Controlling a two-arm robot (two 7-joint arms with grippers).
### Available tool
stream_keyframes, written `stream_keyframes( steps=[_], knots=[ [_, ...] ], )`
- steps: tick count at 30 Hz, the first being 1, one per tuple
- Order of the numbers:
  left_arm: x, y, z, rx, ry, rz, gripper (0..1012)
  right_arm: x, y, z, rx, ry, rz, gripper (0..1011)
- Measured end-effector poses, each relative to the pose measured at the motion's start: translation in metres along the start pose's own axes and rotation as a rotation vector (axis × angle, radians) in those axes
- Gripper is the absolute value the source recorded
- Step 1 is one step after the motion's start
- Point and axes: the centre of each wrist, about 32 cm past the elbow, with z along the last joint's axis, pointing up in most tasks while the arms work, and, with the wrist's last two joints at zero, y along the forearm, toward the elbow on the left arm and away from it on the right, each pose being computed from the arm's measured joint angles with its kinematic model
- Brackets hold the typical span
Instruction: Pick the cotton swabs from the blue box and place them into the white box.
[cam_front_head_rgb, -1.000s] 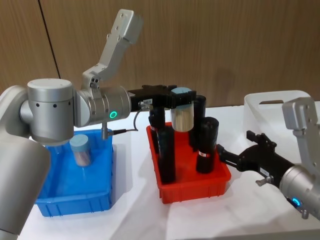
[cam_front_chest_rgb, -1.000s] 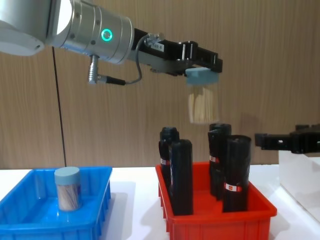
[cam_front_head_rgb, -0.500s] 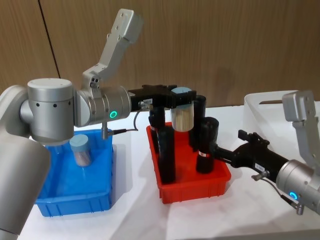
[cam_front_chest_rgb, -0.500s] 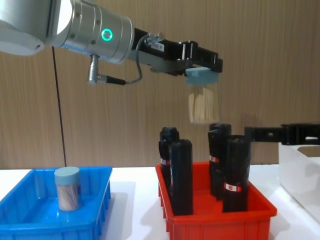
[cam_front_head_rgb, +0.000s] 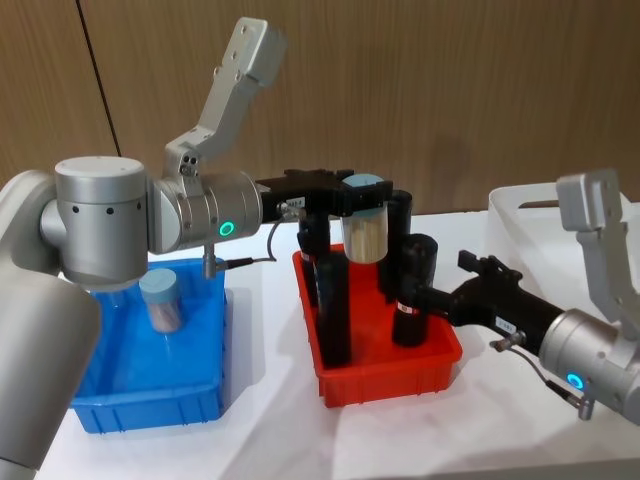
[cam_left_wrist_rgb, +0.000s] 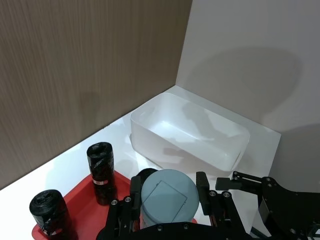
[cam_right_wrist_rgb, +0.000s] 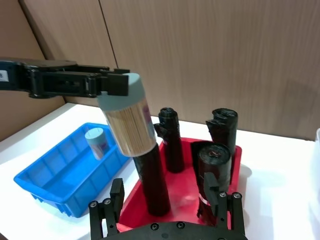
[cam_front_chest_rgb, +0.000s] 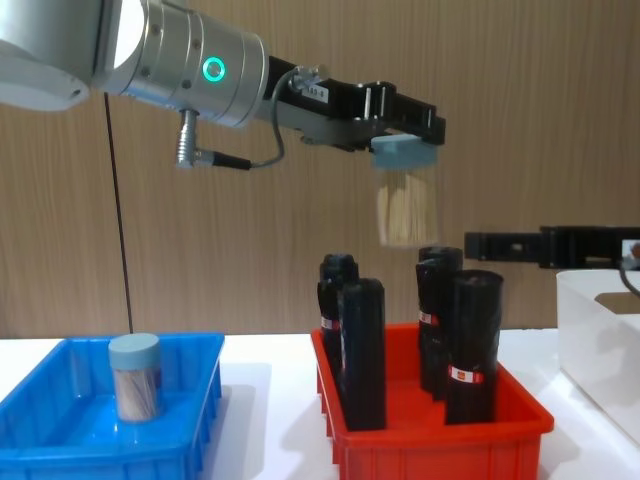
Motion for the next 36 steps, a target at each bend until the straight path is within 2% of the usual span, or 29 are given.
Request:
stream_keyframes(
  steps=[15,36],
  knots=[
    [0.0,0.0,0.0,0.0,0.0,0.0,669,-0.005,0.018,0.008,0.014,-0.006,0.04,1001],
    [0.0,0.0,0.0,0.0,0.0,0.0,669,-0.004,0.055,0.017,0.012,-0.015,0.057,1001]
  ],
)
